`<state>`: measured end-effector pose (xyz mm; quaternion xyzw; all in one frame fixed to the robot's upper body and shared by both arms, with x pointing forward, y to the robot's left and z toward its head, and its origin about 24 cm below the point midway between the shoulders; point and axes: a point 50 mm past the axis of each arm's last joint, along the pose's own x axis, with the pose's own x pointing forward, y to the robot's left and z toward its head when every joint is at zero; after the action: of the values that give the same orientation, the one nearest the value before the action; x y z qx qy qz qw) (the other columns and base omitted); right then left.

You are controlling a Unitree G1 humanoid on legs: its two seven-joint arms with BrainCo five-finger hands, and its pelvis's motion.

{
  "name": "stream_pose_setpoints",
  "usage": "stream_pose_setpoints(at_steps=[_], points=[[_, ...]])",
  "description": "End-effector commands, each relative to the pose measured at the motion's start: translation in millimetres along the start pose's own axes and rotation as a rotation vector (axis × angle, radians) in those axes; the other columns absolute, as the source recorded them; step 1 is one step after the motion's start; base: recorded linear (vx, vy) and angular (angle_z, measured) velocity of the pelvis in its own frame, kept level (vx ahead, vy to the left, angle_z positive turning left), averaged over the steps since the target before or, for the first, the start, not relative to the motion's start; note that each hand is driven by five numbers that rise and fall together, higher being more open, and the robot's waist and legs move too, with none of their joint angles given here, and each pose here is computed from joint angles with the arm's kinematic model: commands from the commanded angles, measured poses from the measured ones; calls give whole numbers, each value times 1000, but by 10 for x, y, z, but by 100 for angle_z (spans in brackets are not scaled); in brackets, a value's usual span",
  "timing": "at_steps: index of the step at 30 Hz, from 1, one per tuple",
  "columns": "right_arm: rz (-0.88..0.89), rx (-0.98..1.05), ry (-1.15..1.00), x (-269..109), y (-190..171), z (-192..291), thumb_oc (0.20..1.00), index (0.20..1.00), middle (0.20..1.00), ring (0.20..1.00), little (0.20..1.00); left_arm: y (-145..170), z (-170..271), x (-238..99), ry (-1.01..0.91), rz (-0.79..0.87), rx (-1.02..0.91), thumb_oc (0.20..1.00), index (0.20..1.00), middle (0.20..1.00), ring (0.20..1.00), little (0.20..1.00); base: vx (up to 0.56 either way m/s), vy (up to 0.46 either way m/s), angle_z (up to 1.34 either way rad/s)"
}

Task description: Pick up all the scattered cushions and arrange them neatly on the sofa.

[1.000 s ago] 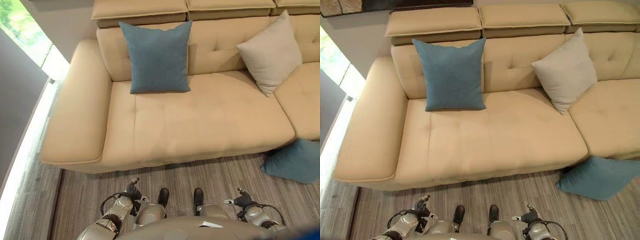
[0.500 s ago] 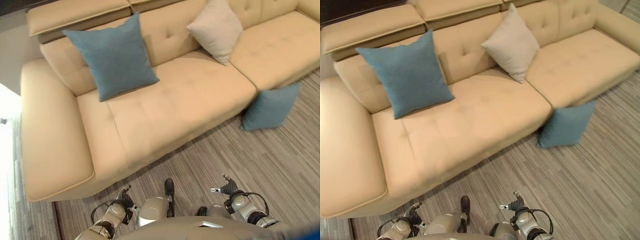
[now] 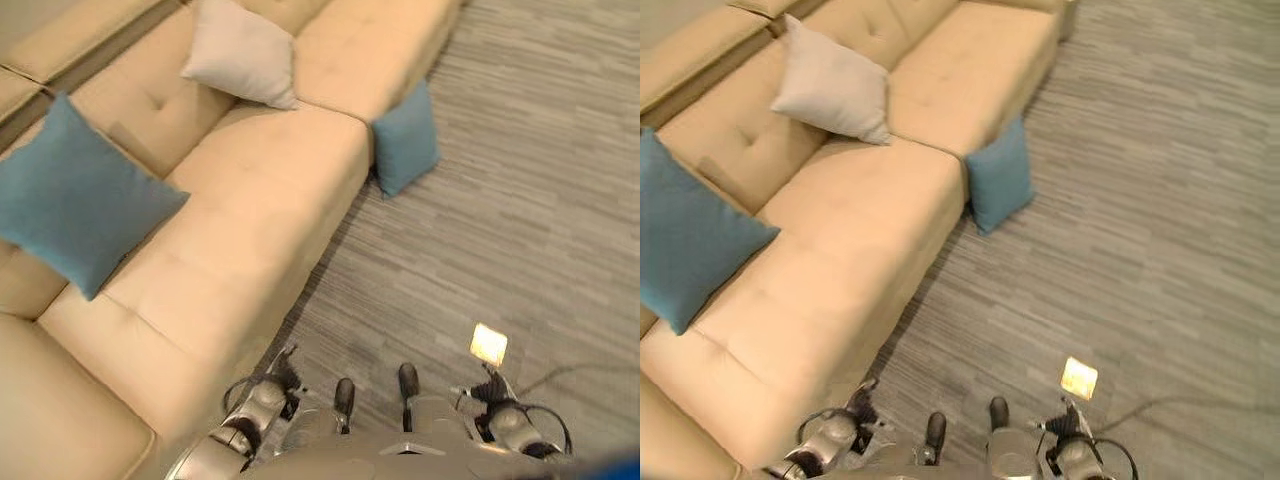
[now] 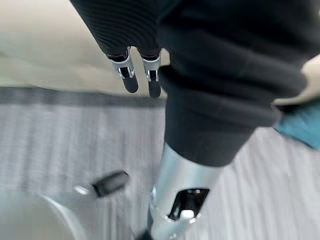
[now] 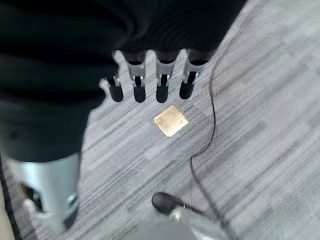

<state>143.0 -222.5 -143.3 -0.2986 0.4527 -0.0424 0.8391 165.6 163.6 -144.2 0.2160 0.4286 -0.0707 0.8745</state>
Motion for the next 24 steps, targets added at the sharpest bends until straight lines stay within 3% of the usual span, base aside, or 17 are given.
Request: stream_pose_setpoints(at_steps=[1, 3, 4, 13, 24], points=[[8, -23, -80, 11, 2, 169, 1000, 1000, 1000, 1000, 1000, 159, -207, -41, 55, 43, -19, 1000, 1000, 1000, 1000, 1000, -152, 107, -83], [9, -23, -83, 9, 5, 169, 1000, 1000, 1000, 1000, 1000, 183, -224, -44, 61, 50, -20, 1000, 1000, 1000, 1000, 1000, -119, 55, -103], [-79, 18, 37, 92, -365, -66, 1000, 1000, 1000, 1000, 1000, 239, -227, -42, 50, 48, -11, 1000, 1000, 1000, 1000, 1000, -94, -4, -95], [36, 86, 124, -40, -82, -359, 1000, 1000, 1000, 1000, 1000, 11, -410, -110, 125, -22, -19, 1000, 1000, 1000, 1000, 1000, 5, -116, -74], [15, 141, 235, -151, -77, -681, 1000, 1000, 1000, 1000, 1000, -95, -394, -120, 119, -61, 4, 1000, 1000, 1000, 1000, 1000, 30, -78, 5]])
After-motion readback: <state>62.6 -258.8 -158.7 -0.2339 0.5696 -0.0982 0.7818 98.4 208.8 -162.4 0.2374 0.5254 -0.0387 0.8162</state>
